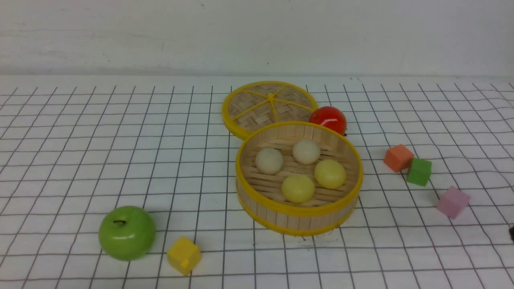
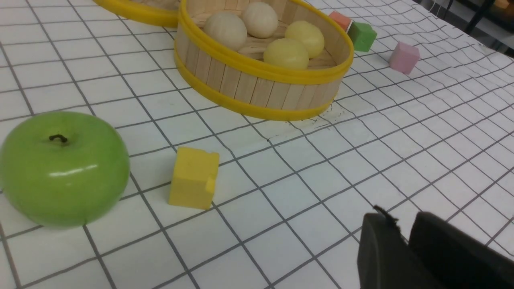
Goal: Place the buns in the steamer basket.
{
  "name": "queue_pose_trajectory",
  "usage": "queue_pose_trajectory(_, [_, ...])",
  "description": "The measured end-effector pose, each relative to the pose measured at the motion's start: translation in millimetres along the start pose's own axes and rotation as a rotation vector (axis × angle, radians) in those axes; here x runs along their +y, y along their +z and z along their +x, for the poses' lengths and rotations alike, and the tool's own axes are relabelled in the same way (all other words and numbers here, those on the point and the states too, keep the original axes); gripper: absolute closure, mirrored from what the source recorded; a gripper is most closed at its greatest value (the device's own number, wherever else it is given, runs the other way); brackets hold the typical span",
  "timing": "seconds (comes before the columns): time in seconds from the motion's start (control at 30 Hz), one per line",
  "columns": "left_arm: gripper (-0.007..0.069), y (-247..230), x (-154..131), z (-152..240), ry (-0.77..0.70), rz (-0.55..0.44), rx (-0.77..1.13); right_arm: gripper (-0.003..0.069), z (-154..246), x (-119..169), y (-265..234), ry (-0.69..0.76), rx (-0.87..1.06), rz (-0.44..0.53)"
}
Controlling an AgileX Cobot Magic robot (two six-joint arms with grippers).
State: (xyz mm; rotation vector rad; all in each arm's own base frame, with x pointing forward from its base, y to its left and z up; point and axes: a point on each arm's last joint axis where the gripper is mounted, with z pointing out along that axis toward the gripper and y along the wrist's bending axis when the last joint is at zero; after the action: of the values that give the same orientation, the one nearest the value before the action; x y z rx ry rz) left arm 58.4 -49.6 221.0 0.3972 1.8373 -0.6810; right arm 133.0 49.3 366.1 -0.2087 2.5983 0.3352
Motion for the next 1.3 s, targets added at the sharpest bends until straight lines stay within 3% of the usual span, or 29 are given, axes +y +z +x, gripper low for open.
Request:
queue_pose_trajectory(0.17, [0.0515, 0, 0, 0, 0.0, 0.0, 0.0, 0.0676, 40, -20, 3, 0.003, -0.26, 0.065])
queue_pose_trajectory(0.27, [0.0515, 0, 0, 0, 0.0, 0.0, 0.0, 0.0674, 93, -41, 36, -0.028, -0.58, 0.166])
queue_pose_trajectory(0.4, [0.0515, 0, 0, 0, 0.0, 0.0, 0.0, 0.0674, 143, -56, 82, -0.032, -0.731, 0.211])
queue_pose_trajectory(0.57, [0.0508, 0, 0, 0, 0.0, 0.0, 0.0, 0.0674, 171, -64, 113, 0.009, -0.738, 0.206])
queue_pose_trajectory(1.3, [0.0482, 0, 0, 0, 0.0, 0.0, 0.0, 0.0658, 171, -64, 112, 0.011, -0.743, 0.209])
